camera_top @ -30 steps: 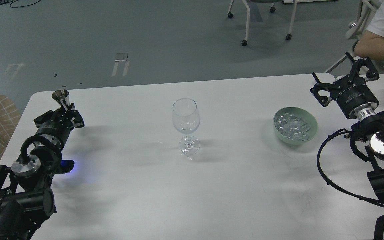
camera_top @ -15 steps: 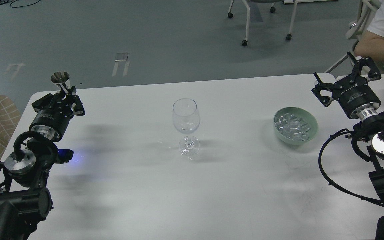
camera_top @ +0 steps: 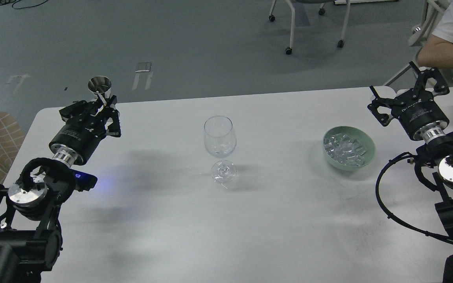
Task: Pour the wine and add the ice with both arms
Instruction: 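Carry the jigger with the left gripper over the wine glass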
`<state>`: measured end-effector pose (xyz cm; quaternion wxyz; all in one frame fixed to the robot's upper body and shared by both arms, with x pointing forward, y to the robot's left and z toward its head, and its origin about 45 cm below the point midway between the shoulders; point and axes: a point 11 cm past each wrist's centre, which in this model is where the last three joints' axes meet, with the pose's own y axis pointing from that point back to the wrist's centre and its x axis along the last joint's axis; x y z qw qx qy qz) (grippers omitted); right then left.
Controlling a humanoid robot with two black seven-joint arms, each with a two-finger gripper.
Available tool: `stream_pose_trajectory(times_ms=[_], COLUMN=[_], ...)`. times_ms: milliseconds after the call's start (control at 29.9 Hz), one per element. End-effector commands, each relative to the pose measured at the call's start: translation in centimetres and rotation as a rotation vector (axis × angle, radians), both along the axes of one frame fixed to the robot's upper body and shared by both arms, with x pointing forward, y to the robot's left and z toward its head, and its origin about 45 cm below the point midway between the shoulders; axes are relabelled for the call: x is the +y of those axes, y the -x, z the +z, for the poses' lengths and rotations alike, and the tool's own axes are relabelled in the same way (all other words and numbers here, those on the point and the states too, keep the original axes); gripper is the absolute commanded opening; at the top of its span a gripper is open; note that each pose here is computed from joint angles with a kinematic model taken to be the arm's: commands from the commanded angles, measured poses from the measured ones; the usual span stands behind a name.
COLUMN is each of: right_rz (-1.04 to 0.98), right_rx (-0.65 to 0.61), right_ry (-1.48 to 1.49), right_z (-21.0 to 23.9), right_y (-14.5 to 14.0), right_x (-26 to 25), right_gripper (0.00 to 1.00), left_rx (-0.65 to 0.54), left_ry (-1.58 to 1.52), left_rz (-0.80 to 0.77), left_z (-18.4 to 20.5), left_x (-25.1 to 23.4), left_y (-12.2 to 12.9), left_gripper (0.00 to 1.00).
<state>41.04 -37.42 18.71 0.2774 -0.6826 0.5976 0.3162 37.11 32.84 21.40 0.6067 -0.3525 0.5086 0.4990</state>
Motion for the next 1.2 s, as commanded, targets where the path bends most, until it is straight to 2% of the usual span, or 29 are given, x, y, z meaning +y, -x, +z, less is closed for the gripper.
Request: stream_pose_trajectory(times_ms=[0,367,601,835,1169], right_rz=[0.0,-0.003,-0.004,-0.002,-0.005], right_rx=[0.003,0.014,0.017,0.015,0.017], right_ry=[0.0,0.001,0.001,0.0,0.006], right_z=[-0.1,-0.7,-0.8,-0.8,-0.8], right_y=[0.1,0.6,0.7,0.6,0.8], right_x=[0.0,-0.2,-0.3,-0.2,-0.4], right_gripper=[1.0,1.0,1.0,1.0,1.0], left_rx=[0.003,0.034,0.053,0.033,-0.01], left_ry=[-0.012,-0.083,-0.183,-0.265,-0.267], left_rz=[-0.056,-0.208,-0.255,-0.306,-0.321], left_z=[0.5,1.6,0.9,1.2,3.7], left_x=[-1.9,-7.3,-7.9,-8.8,-10.1], left_y=[0.2,1.5,1.8,1.8,0.4], left_gripper=[0.0,0.0,0.0,0.0,0.0])
